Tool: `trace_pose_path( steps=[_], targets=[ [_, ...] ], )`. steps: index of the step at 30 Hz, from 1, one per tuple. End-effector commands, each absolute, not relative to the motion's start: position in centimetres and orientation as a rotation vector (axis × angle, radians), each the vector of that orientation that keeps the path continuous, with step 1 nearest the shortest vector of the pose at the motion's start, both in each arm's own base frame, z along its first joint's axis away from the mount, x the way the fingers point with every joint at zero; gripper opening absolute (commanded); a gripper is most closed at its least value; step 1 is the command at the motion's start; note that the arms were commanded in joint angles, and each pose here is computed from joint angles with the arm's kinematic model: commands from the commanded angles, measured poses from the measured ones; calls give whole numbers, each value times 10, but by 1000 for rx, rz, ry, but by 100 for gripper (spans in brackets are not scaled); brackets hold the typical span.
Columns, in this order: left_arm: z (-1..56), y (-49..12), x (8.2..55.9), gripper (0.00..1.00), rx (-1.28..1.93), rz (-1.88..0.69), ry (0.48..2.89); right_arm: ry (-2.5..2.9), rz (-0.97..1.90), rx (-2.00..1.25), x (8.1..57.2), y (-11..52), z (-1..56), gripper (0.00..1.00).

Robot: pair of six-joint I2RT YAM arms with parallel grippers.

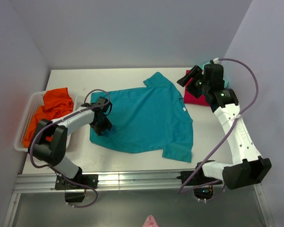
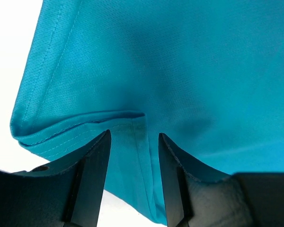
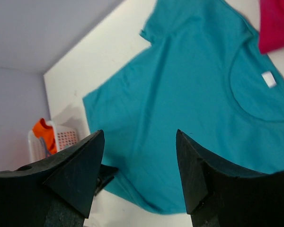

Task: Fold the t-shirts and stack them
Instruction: Flatten the tshirt out

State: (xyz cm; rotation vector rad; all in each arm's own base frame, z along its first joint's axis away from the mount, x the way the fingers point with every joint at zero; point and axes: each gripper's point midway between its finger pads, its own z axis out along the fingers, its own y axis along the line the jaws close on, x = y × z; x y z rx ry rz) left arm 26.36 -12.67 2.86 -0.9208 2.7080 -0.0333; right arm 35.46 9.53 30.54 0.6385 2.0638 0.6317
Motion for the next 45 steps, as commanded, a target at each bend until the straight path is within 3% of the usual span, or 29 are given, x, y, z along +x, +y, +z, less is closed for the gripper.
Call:
trace_pose_path(
  steps=[1, 33, 37, 45],
  targets=[
    [32, -132, 276, 50, -922, -34, 2663, 2103, 575, 657, 331, 85, 291, 69],
    [16, -134, 261, 37, -895, 107, 2713, 2106, 588, 639, 302, 83, 290, 66],
    [15, -133, 260, 31, -894, 121, 2713, 2111, 589, 638, 302, 83, 287, 65],
    [24, -132, 262, 6, -899, 125, 2691, 2123, 591, 635, 302, 85, 279, 64]
  ],
)
